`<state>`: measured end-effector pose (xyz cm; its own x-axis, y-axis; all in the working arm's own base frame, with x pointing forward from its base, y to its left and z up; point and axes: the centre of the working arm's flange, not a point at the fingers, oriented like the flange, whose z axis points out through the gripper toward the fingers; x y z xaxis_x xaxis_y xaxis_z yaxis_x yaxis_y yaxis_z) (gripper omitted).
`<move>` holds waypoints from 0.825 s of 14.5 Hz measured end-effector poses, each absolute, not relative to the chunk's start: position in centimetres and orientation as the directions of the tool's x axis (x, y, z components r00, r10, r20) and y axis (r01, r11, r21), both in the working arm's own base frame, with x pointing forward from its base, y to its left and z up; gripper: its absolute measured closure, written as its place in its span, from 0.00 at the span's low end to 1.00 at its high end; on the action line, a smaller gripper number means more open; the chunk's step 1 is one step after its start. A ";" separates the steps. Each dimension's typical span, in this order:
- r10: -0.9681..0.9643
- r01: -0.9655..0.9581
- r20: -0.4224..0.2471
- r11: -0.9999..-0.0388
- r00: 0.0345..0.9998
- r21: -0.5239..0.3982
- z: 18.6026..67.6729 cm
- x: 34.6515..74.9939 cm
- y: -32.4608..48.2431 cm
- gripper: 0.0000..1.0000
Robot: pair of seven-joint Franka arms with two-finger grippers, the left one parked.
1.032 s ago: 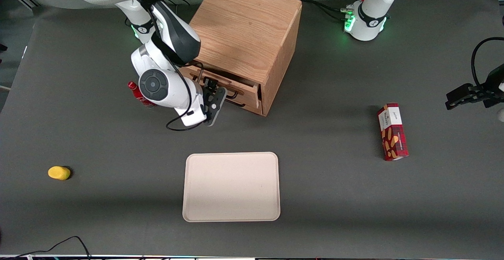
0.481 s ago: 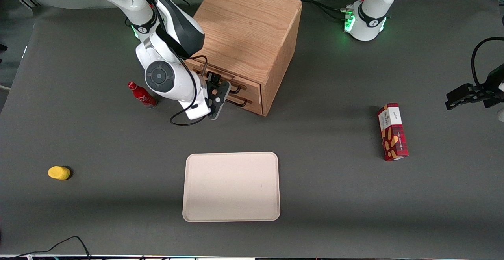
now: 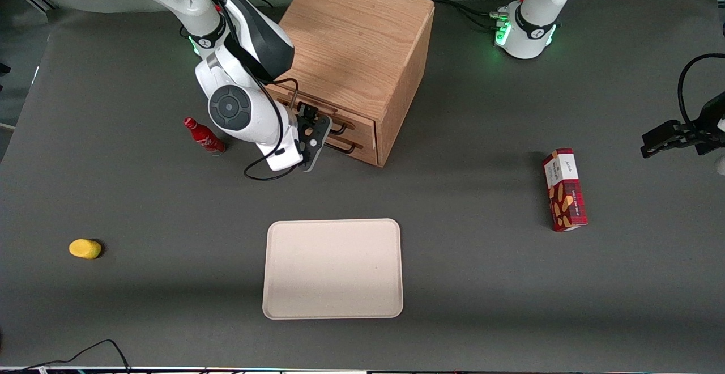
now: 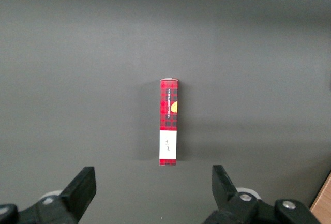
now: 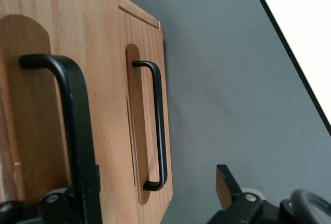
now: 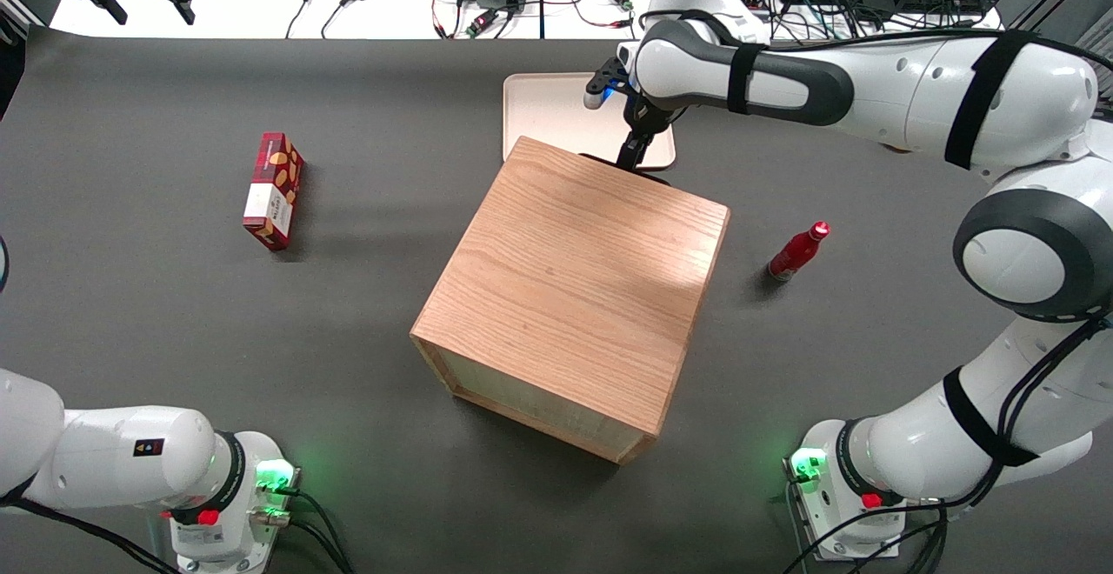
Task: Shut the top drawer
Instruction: 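Press the drawer front flush with the cabinet using the right gripper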
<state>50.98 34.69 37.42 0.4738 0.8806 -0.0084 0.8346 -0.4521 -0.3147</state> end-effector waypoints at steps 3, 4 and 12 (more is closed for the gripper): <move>0.882 0.836 -0.008 -0.451 0.472 -0.312 37.5 50.9 34.8 0.00; 0.882 0.837 -0.008 -0.451 0.472 -0.311 37.5 50.9 34.8 0.00; 0.882 0.839 -0.007 -0.450 0.471 -0.307 38.1 50.8 34.7 0.00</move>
<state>50.77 34.73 38.10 0.4707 0.8823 -0.0075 0.8386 -0.4500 -0.3071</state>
